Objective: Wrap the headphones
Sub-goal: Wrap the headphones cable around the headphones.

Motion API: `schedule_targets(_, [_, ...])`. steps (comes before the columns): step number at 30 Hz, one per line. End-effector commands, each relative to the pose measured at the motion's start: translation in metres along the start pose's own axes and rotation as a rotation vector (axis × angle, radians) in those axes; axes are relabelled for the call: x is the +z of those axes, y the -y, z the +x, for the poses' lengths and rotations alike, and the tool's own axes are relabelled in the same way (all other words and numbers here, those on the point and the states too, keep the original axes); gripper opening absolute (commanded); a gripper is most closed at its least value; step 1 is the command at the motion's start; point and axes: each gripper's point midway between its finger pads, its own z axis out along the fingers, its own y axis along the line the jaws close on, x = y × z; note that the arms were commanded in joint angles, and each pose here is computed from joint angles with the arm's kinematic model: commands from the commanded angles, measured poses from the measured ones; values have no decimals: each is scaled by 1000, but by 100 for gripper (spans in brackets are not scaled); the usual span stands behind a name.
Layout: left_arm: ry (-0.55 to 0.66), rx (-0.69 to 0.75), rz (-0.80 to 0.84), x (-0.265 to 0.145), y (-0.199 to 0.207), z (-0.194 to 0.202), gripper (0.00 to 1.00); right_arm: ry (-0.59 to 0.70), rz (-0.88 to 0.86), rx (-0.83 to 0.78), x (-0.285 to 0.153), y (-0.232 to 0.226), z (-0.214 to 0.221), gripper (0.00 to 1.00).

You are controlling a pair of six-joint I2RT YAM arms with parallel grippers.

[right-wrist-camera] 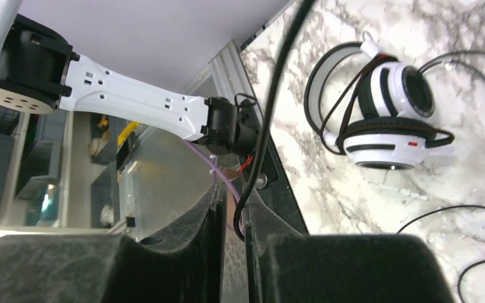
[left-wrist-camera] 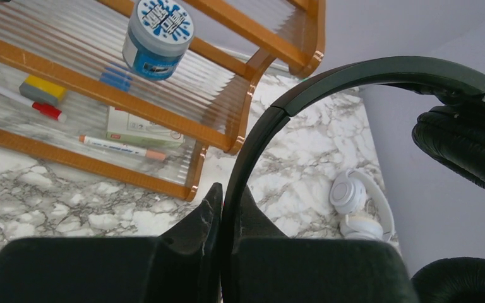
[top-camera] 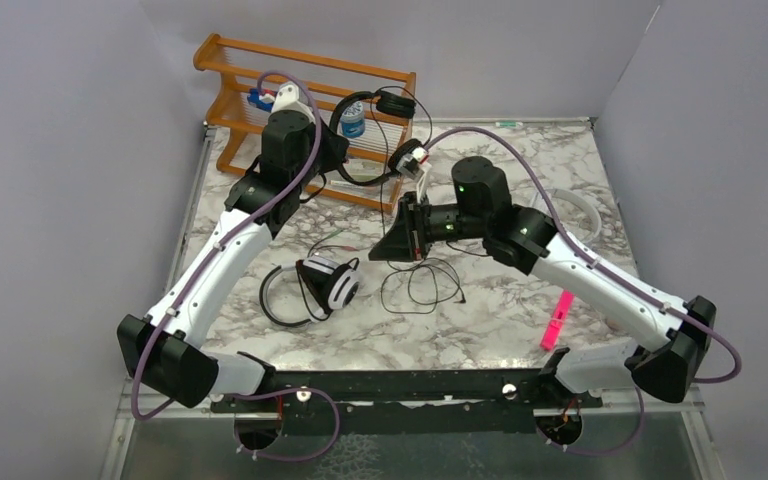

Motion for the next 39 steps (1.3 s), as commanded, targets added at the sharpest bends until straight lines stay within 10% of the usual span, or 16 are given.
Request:
schedule_targets(1, [62, -70, 63, -5, 22, -33, 0, 180, 11, -110, -8, -5, -27, 21])
schedule_targets(9, [60, -66, 125, -17, 38, -46, 0, 305, 75, -151, -3, 29, -18, 30])
schedule_targets(20, [53, -3, 227, -55, 69, -73, 0, 310, 70, -404, 17, 81, 26, 75])
schedule_targets(30, [86, 14, 286, -80, 89, -96, 0, 351, -32, -314, 10, 105, 59, 72])
schedule_targets(39, [107, 27, 313, -92, 98, -109, 0, 447, -20, -131, -1, 127, 74, 26])
